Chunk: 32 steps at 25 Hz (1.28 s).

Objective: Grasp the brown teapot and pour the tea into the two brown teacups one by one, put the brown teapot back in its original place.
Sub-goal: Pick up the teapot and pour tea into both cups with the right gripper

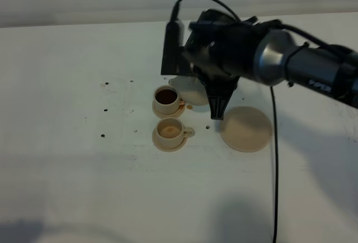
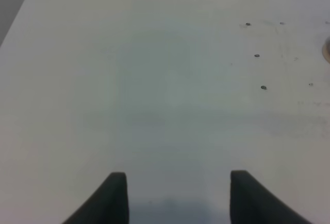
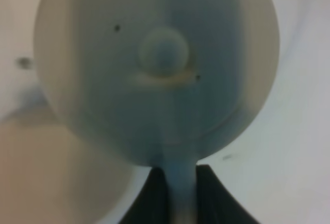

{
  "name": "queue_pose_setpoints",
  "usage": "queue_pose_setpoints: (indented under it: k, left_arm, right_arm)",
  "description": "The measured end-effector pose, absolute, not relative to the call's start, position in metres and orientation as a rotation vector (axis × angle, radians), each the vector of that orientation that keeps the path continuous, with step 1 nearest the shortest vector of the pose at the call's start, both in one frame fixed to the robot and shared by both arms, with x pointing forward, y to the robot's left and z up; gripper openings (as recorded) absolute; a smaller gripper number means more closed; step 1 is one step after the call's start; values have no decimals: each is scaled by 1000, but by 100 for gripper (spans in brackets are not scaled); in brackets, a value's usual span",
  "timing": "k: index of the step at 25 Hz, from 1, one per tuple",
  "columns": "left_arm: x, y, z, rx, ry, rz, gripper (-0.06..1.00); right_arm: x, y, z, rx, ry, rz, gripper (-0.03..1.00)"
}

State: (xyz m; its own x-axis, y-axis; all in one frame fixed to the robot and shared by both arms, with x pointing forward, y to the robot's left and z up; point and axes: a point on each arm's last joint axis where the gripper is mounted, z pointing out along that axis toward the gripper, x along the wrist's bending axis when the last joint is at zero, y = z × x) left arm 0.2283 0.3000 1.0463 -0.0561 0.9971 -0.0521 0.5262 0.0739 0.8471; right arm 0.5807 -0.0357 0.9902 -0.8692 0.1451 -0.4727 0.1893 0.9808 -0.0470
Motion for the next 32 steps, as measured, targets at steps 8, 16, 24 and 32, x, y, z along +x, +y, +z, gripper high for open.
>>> queue_pose_setpoints:
  k: [8, 16, 24, 32]
  left_arm:
    - [228, 300, 1046, 1534, 1667, 871, 45]
    - [228, 300, 1046, 1534, 1667, 871, 45]
    - [228, 300, 1046, 1534, 1667, 871, 45]
    - [228, 300, 1046, 1534, 1667, 871, 45]
  right_arm:
    - [596, -65, 991, 618, 2788, 87, 12]
    - [604, -69, 974, 662, 2820, 122, 12]
    - [601, -75, 958, 673, 2834, 90, 12]
    - [595, -79, 995, 677, 2765, 165, 12]
